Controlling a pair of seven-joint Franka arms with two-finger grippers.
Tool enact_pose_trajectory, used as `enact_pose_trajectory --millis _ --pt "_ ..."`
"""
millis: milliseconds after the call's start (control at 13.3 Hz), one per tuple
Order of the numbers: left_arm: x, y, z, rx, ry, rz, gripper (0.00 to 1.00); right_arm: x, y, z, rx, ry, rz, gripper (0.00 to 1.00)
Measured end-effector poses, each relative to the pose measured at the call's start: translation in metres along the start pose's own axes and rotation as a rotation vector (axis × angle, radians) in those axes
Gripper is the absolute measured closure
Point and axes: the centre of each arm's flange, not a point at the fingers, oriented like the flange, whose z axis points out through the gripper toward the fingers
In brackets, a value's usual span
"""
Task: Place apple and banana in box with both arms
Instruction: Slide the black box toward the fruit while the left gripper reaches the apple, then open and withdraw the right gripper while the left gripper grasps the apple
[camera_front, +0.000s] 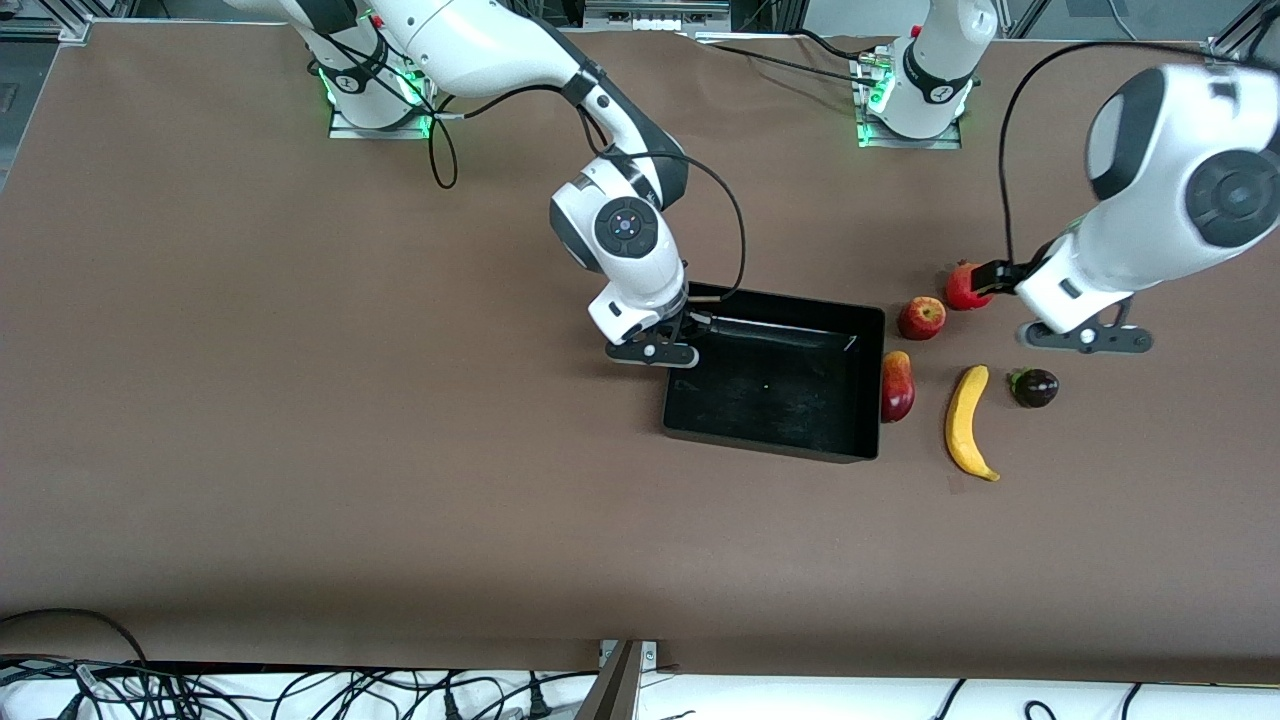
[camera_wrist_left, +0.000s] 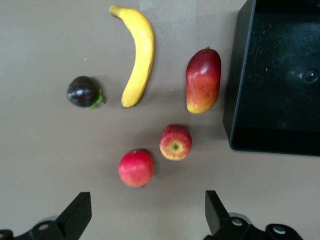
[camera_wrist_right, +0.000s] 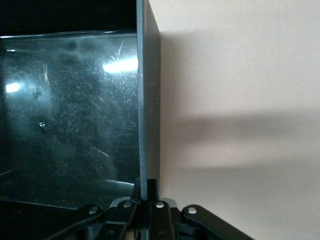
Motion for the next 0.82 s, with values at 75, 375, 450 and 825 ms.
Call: enact_pose_trajectory --millis 75,375,450,825 --pt "0.001 0.004 0.025 -0.003 0.024 0.007 0.0 -0.002 -0.002 0.0 0.001 0.0 -0.005 0.95" --pt "-0.014 0.017 0.118 -0.016 0.107 0.041 0.0 0.002 -0.005 -0.009 0.014 0.016 -0.047 0.79" --pt "-0.019 0.018 0.131 -0.016 0.116 0.069 0.0 0.006 -0.006 -0.015 0.022 0.026 -0.048 0.7" --pt "-0.028 0.021 0.162 -0.009 0.146 0.257 0.0 0.062 0.029 -0.099 -0.014 0.037 -0.105 0.21"
